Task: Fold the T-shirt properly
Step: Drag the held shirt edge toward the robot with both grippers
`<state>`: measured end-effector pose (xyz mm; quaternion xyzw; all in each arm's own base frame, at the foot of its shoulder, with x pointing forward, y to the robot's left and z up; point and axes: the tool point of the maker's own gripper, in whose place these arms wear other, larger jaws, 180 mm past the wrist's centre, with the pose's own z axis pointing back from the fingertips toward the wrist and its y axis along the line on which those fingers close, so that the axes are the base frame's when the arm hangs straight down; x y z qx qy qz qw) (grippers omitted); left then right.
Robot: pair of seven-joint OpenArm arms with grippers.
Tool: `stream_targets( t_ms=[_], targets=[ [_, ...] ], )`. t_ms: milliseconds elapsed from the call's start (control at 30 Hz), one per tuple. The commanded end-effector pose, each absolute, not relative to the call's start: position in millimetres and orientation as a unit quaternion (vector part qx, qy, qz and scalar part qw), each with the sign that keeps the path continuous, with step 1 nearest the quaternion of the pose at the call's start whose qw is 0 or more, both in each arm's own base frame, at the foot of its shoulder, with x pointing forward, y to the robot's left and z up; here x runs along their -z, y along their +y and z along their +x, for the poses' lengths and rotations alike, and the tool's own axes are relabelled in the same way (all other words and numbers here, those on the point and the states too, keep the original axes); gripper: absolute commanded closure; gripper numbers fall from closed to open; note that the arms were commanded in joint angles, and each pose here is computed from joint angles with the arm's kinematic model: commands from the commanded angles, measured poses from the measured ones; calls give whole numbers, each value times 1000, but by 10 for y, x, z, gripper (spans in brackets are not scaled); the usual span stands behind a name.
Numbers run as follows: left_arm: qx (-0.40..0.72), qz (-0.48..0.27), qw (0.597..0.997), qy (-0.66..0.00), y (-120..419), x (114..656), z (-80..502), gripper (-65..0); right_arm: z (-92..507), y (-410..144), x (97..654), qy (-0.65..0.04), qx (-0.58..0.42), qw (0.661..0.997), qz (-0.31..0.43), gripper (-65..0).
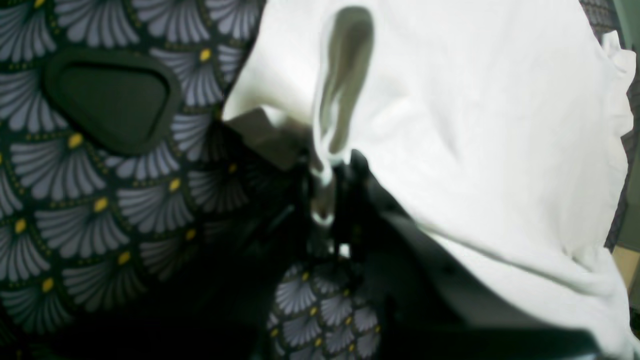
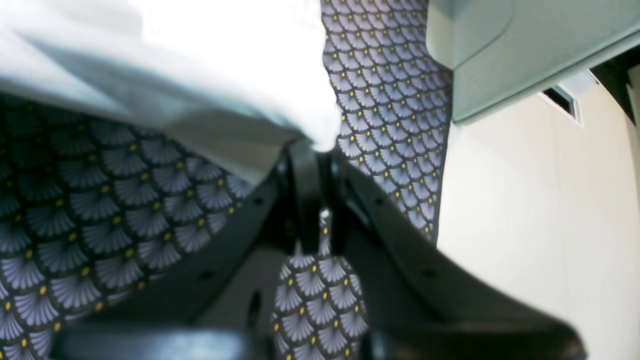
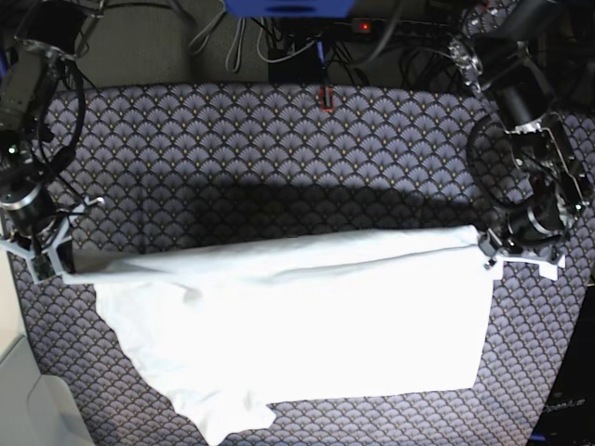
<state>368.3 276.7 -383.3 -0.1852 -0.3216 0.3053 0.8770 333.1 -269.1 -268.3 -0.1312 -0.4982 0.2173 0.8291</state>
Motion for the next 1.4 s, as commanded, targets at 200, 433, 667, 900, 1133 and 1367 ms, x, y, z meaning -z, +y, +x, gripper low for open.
stream_targets(
  t_ms=[200, 433, 667, 900, 1133, 1367],
  targets=[
    [-301, -181, 868, -350, 2873, 3652, 3773, -5, 3203, -2739, 2666, -501, -221, 825, -138, 0],
    [-292, -176, 881, -327, 2838, 3720, 3581, -5, 2986, -2660, 2856, -496, -233, 828, -118, 0],
    [-298, -166, 881, -327, 2941, 3599, 3381, -5, 2791, -2595, 3000, -491, -241, 832, -99, 0],
    [-308, -155, 889, -303, 3037, 3681, 3127, -5, 2606, -2533, 3111, -487, -248, 833, -81, 0],
    [-297, -131, 898, -298, 3052, 3705, 2900, -5, 2454, -2791, 3122, -479, -211, 846, -106, 0],
    [-287, -128, 912, -263, 2985, 3744, 2677, -5, 2177, -2836, 3298, -443, -212, 865, -102, 0]
  ],
)
